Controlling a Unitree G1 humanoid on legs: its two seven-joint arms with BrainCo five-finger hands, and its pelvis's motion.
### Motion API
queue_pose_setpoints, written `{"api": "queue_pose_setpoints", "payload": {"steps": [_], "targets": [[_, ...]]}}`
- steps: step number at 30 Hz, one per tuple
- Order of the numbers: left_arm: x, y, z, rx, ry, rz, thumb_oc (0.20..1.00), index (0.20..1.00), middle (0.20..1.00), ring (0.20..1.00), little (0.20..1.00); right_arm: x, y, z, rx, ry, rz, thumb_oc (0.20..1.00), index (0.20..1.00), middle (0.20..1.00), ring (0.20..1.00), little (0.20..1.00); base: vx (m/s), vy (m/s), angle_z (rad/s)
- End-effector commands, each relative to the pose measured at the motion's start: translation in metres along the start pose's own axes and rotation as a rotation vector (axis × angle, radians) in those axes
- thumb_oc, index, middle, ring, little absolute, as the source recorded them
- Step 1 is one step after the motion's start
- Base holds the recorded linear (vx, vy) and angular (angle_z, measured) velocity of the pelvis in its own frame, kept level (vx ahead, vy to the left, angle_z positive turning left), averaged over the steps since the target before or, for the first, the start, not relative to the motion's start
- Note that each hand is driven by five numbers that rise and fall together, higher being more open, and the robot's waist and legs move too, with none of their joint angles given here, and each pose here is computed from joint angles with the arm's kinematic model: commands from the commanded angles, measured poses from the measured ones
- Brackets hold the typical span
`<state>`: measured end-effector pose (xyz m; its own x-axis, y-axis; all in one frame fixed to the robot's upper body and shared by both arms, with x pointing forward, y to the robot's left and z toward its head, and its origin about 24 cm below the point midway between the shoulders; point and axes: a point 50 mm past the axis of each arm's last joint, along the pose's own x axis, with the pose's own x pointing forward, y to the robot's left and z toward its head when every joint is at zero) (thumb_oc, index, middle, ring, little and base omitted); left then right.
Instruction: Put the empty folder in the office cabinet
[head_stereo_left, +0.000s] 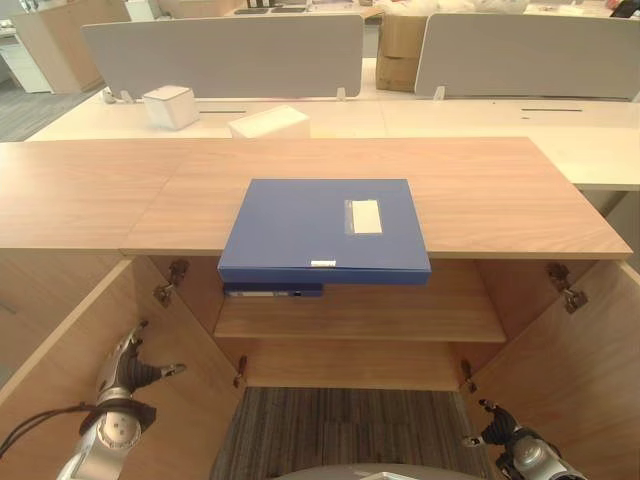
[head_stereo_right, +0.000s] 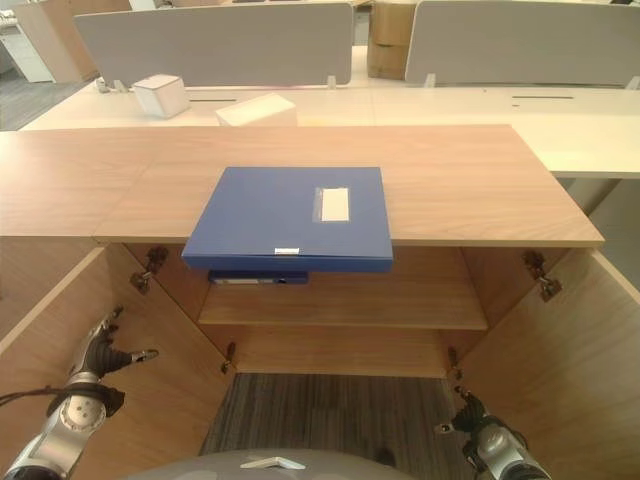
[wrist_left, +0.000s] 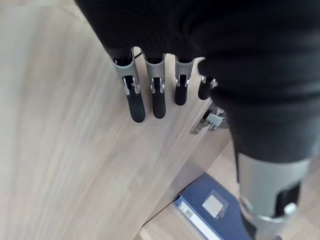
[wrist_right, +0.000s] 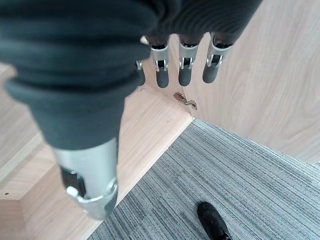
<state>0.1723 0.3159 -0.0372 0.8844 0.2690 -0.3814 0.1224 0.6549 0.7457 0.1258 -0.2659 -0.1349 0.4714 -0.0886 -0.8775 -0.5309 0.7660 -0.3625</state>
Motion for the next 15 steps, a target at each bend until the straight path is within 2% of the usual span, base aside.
{"api": "queue_pose_setpoints", "payload": {"steps": [1,15], "targets": [[0.014,0.044,0.023,0.148,-0.14,0.123,1.0,1.0,1.0,1.0,1.0,0.006,-0.008,0.018,-0.01,-0.039,-0.031,1.0,1.0,1.0,1.0,1.0,0.03,0.002,-0.04],[0.005,0.066,0.086,0.297,-0.438,0.164,1.0,1.0,1.0,1.0,1.0,0.004,0.001,0.015,-0.017,-0.042,-0.011,1.0,1.0,1.0,1.0,1.0,0.01,0.003,-0.06]]}}
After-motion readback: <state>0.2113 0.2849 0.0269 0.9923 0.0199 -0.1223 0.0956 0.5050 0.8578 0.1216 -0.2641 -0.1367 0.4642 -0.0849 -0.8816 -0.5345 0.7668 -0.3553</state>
